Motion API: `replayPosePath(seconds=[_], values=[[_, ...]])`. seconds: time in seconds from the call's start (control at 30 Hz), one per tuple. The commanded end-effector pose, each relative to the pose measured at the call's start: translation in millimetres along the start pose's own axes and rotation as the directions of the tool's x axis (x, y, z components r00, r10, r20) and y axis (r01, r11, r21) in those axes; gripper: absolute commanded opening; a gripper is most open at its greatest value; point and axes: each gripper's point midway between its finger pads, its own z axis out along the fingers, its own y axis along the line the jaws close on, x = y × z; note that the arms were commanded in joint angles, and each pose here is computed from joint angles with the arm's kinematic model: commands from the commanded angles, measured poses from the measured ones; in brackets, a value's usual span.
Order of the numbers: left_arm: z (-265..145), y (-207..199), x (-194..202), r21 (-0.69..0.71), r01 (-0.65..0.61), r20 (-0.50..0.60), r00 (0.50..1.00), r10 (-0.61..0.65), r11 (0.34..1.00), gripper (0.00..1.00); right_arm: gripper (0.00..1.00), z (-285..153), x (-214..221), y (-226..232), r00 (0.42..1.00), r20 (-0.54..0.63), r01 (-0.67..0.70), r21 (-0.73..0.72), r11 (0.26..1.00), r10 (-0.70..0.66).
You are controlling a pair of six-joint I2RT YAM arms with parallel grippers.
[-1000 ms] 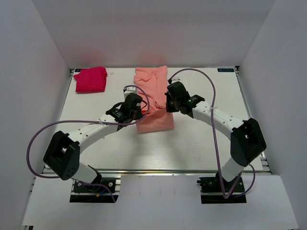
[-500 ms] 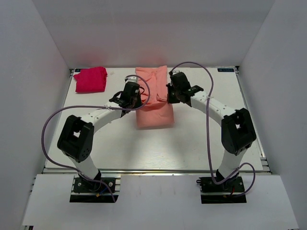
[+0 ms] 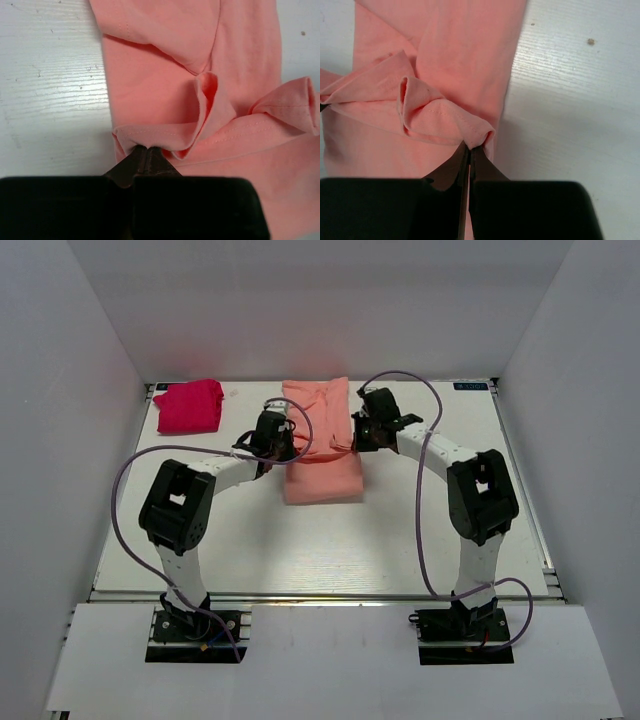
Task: Fold and stack the t-shirts
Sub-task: Fold the folded rectangular tshirt in 1/3 of the way
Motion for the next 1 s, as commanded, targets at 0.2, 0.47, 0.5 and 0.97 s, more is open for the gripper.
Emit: replayPosePath(seconds=[0.2,0.47,0.5,0.97], values=[[15,-1,-44,0.064,0.011,0.119,0.993,-0.019,0.998,0.00,0.00,17,-39,7,0.992,0.118,0.057,-0.127,0.990,-0.042],[29,3,-51,0.083,-0.002,0.103,0.995,-0.007,0.997,0.68,0.25,30,-45,-2,0.994,0.105,0.033,-0.131,0.991,-0.019],[28,-1,-58,0.097,-0.004,0.115,0.993,-0.008,0.995,0.79,0.34,28,-53,2,0.993,0.117,0.037,-0.143,0.989,-0.020],[-9,-9,-66,0.157,-0.021,0.080,0.997,0.008,0.987,0.99,0.75,-7,-62,9,0.990,0.137,0.065,-0.229,0.971,-0.034]])
